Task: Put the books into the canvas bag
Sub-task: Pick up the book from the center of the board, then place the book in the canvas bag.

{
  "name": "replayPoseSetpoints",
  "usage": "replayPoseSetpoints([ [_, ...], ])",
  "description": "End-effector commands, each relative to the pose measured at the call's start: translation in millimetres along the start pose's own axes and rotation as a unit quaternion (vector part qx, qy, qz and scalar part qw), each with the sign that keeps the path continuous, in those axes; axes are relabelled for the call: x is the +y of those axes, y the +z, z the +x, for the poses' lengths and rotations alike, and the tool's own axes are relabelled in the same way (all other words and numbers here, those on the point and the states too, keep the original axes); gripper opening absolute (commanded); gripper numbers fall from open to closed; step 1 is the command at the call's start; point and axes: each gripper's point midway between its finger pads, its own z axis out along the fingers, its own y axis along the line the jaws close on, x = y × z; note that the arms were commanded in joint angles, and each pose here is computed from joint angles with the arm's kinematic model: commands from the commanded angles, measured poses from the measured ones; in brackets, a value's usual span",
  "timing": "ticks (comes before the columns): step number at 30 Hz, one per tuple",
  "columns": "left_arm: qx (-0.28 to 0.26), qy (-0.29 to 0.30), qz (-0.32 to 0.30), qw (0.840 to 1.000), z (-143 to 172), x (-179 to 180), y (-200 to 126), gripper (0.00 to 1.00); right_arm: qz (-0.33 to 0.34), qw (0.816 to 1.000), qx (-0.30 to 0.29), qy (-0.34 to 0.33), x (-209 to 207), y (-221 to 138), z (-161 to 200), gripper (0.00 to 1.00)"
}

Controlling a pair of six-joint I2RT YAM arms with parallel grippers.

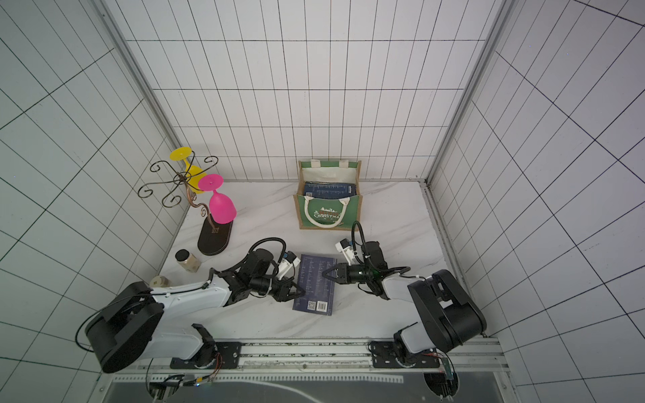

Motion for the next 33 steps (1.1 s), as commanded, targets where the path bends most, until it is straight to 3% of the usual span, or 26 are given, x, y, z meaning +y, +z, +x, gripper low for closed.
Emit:
replayPoseSetpoints([
  [1,-0.023,0.023,0.014,0.999,-21,-15,-2,0.56,-0.033,0.999,-0.019,-0.034,24,-9,-5,0.0],
  [9,-0.103,-0.002,-0.012,0.995,-48,-9,-40,0.81,-0.025,0.987,-0.096,-0.124,92,-41,-60,0.0],
  [11,-0.134,-0.006,0.007,0.991,-57,-15,-56,0.87,0.002,0.981,-0.144,-0.129,102,-55,-81,0.0],
  [14,-0.183,0.032,0.069,0.98,-70,-50,-80,0.97,0.02,0.967,-0.229,-0.108,118,-80,-108,0.0],
  [20,-0.248,0.01,0.076,0.966,-95,-67,-101,0.97,-0.029,0.929,-0.36,-0.085,155,-114,-124,0.0],
  [26,-0.264,-0.014,0.136,0.955,-115,-83,-100,0.97,-0.065,0.91,-0.4,-0.086,183,-121,-122,0.0],
  [30,-0.297,-0.009,0.205,0.933,-134,-110,-117,0.97,-0.075,0.904,-0.412,-0.079,182,-121,-115,0.0],
  [33,-0.309,0.003,0.235,0.922,-139,-125,-127,0.75,-0.072,0.902,-0.42,-0.073,178,-123,-112,0.0],
])
